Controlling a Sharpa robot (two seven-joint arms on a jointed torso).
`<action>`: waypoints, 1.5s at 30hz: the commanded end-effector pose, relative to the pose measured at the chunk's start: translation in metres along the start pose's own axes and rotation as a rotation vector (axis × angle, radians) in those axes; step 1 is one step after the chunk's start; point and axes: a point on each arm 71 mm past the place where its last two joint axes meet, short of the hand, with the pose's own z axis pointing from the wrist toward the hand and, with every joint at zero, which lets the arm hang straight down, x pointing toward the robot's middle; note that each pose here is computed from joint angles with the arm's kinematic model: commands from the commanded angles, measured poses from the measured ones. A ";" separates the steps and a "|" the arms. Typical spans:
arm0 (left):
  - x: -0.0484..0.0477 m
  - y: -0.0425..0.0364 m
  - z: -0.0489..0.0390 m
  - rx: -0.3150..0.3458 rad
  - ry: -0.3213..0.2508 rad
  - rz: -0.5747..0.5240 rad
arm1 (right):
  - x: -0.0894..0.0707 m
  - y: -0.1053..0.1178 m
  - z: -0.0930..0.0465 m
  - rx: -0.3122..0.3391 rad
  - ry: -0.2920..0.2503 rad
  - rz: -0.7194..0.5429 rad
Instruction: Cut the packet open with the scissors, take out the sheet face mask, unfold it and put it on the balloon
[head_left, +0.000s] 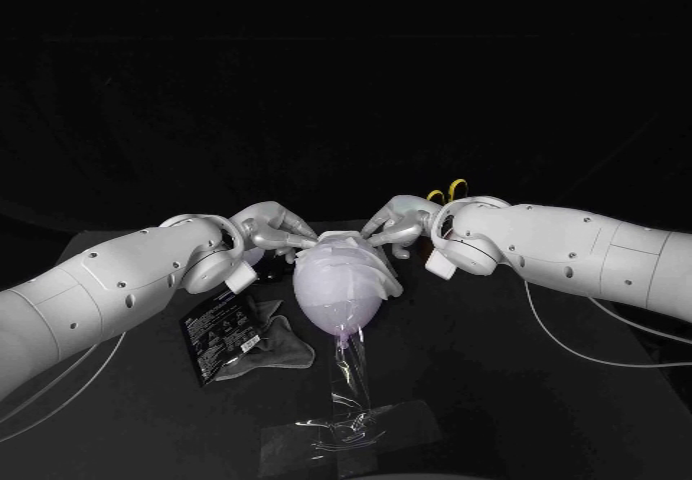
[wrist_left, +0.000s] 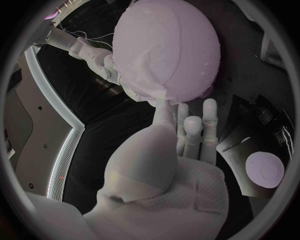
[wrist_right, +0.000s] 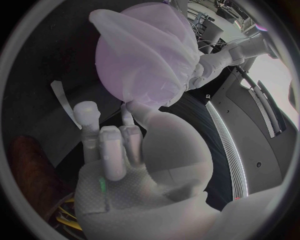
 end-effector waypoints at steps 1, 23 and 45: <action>0.0037 -0.0029 0.0016 0.016 0.016 0.010 | 0.006 0.004 0.001 -0.027 0.063 0.029; -0.0056 -0.0051 0.0000 0.067 -0.091 -0.010 | -0.010 0.008 -0.001 -0.099 -0.163 0.043; -0.0156 -0.0049 -0.0023 0.089 -0.207 -0.075 | -0.021 0.003 -0.007 -0.078 -0.264 -0.020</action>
